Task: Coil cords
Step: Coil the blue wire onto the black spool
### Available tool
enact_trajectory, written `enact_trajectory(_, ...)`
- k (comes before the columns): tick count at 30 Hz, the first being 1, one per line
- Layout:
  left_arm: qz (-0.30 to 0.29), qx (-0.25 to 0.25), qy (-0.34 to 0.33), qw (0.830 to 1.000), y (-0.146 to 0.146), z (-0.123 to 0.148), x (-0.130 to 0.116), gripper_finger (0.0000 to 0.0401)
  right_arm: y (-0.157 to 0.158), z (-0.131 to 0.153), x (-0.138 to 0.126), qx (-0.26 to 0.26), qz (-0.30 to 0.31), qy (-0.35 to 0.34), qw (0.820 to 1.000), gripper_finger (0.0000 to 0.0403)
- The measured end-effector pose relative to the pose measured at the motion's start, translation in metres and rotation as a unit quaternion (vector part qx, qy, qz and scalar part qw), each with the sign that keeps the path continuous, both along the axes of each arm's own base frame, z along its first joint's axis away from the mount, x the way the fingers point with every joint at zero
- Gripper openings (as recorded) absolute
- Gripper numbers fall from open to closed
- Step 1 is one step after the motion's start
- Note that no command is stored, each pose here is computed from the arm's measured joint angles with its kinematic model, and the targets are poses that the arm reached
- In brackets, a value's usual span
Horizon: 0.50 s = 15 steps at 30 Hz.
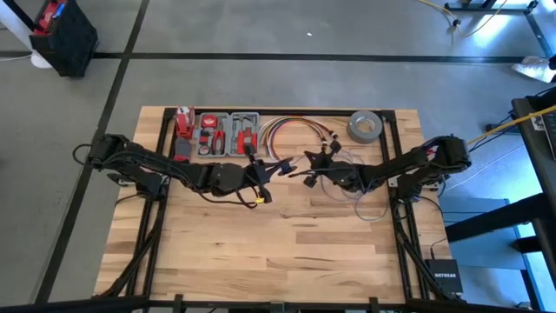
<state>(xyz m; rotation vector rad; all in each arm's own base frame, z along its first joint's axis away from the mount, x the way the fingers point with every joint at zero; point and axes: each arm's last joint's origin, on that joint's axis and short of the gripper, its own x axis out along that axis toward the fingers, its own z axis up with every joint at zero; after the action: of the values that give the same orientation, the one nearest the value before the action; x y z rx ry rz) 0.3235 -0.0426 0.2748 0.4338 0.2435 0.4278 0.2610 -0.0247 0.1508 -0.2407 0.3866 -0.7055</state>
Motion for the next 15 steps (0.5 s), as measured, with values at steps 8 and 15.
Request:
enact_trajectory(8,0.014,-0.008,0.036,0.999,0.013,-0.008,0.0,0.0,0.0,0.018,-0.005,0.015,0.024,-0.042,0.999,0.0004)
enact_trajectory(15,0.02,-0.004,0.051,0.999,0.017,-0.01,0.0,0.0,0.003,0.029,-0.007,0.064,0.066,-0.092,0.992,0.0003)
